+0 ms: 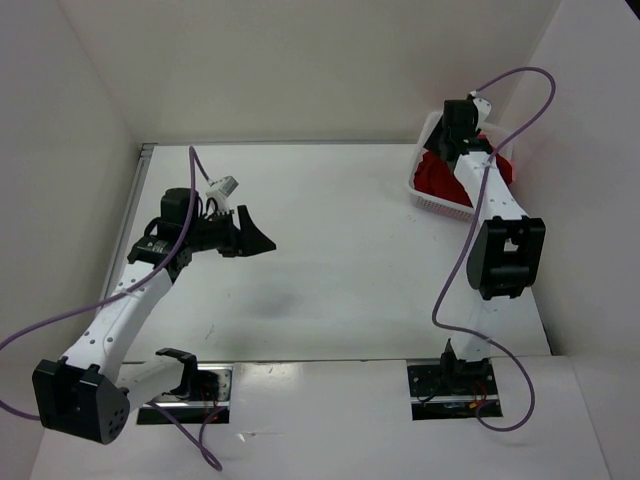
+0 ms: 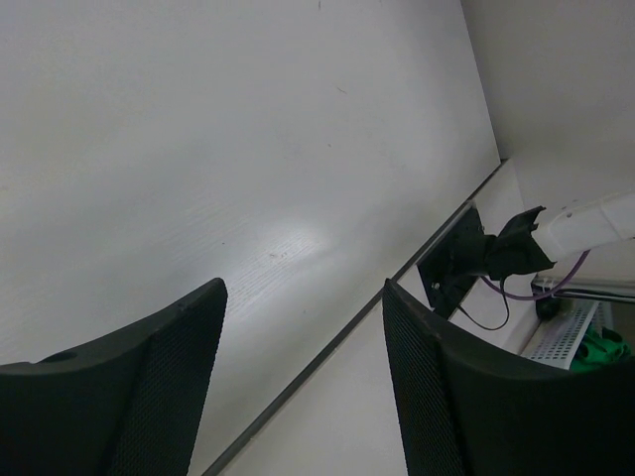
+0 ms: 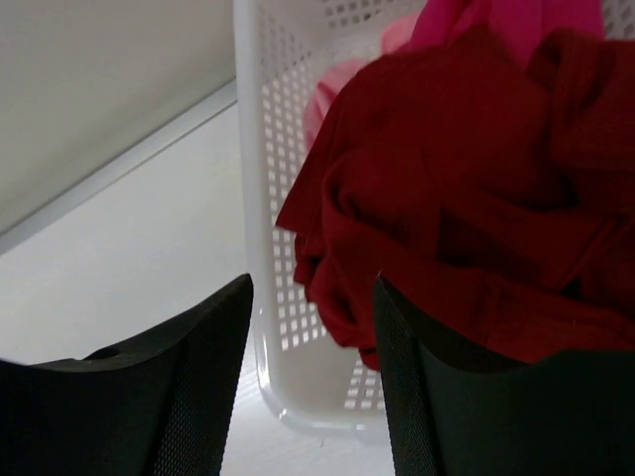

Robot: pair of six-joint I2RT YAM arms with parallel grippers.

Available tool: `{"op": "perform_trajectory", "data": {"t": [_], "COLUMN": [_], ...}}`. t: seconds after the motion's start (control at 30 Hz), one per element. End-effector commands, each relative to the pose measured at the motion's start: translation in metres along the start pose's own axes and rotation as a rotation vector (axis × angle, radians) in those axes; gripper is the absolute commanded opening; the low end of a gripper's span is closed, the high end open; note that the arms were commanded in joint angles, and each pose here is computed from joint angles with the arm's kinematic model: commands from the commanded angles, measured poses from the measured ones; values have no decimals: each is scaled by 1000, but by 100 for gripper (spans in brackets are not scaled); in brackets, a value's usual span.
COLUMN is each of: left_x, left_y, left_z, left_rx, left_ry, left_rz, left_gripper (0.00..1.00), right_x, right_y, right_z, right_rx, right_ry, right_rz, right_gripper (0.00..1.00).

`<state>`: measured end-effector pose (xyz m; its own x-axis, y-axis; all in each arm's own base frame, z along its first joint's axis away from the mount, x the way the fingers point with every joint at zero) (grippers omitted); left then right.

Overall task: Fold and stack the t-shirts
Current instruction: Grab crumpled tshirt from bin with the right arm

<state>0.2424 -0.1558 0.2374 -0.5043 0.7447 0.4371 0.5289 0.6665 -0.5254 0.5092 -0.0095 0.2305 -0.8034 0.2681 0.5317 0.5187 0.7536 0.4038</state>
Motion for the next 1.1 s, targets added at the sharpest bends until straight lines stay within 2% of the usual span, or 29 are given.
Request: {"op": "perform_trajectory", "data": {"t": [0.0,0.23,0.3,0.43,0.53,0.57,0.63,0.67,0.73,0.9,1.0,1.07], "left_x": [-1,-7,-8,-8,-8,-8,-5,-5,-4,0,1,1], "left_y": [-1,4,5,5,4,6,2,2,0,-4,-9,-12], "left_z": [0,0,-2,-2,-2,-2,-7,-7,-12,-31,-43,-53], "left_rx": [-16,-9,-6,-6,3,3,1,1,-11,-40,-42,-40], "left_ry": [-5,3,-5,-5,-5,-7,-22,-22,-37,-77,-100,-111], "left_rz": [28,26,18,18,18,9,13,13,16,3,14,17], "left_gripper": [72,72,72,72,72,72,71,71,71,71,73,75], "right_x": [-13,-41,-41,-48,-52,-49,-42,-38,-16,32,87,140], "right_y": [0,-7,-7,-11,-14,-13,-9,-12,-4,9,25,42], "right_z": [-25,-10,-10,-2,1,-3,-14,-15,-35,-64,-87,-107], "right_rx": [23,75,75,87,92,90,64,53,27,-2,-50,-66], "right_ry": [-70,-43,-43,-36,-31,-44,-80,-92,-147,-191,-218,-267], "right_rz": [50,100,100,105,122,124,112,114,72,-12,-146,-255], "right_gripper": [57,57,50,43,30,21,13,5,0,0,0,0]}}
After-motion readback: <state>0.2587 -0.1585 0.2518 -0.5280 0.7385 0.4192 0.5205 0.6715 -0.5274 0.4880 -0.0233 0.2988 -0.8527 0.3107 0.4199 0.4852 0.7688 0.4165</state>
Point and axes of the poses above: each gripper's point midway between its finger pads, its own x axis back along the fingers, its own y axis along the line the jaws close on, z = x × y, the point moved 3 cm from there along x, back along the fingers, and after that the axes turned 12 degrees about -x, right-handed, at the moved point
